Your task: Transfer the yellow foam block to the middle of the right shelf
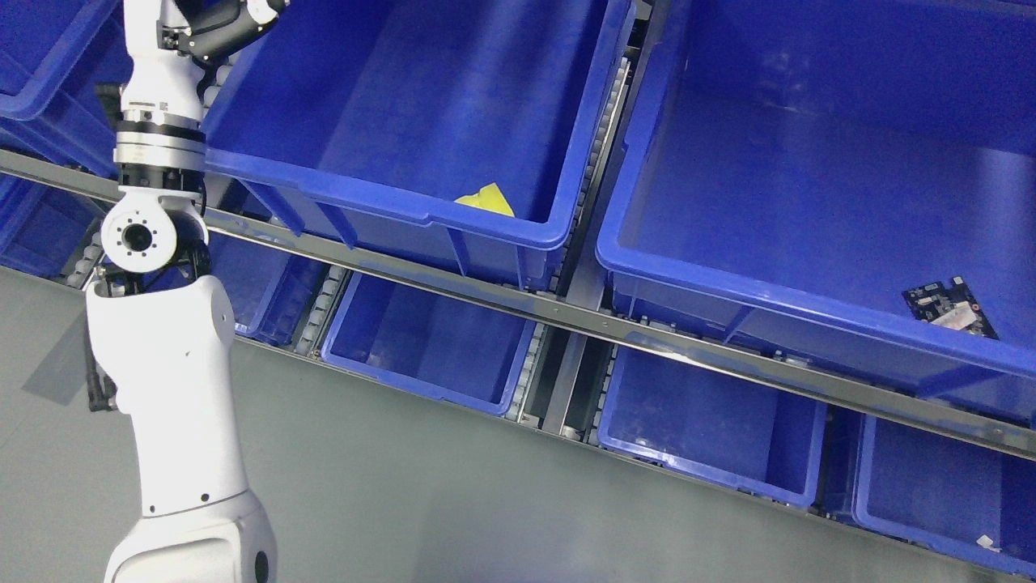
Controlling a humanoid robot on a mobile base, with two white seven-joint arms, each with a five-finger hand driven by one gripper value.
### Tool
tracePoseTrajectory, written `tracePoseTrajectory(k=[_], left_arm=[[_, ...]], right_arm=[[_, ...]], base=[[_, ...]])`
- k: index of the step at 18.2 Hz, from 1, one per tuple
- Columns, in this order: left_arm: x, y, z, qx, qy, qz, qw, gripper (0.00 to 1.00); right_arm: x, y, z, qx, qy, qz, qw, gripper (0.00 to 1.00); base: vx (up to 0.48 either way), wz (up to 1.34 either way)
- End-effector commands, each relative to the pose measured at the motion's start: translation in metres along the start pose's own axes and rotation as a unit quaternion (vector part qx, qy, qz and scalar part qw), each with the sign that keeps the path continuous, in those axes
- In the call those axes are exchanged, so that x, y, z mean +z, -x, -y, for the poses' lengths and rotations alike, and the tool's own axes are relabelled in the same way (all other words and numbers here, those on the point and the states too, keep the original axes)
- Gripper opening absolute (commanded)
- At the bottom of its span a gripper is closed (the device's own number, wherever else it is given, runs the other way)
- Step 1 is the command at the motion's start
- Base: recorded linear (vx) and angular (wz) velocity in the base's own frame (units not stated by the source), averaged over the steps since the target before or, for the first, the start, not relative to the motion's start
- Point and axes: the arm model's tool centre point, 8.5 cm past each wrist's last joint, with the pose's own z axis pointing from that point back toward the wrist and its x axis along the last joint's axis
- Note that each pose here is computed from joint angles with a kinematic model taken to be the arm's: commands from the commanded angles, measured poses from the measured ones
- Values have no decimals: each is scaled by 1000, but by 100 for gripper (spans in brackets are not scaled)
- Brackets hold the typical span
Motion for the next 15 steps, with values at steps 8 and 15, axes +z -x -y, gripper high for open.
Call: tracePoseTrajectory(k=[8,15], left_arm=[[72,-32,-62,-61,-79,39,994,100],[125,-9,-91,-41,-148,-16,988,100]], right_arm=[[-1,-6,11,2,9,9,1000,100],[-1,-6,11,2,9,9,1000,100]], base=[[0,0],[0,0]])
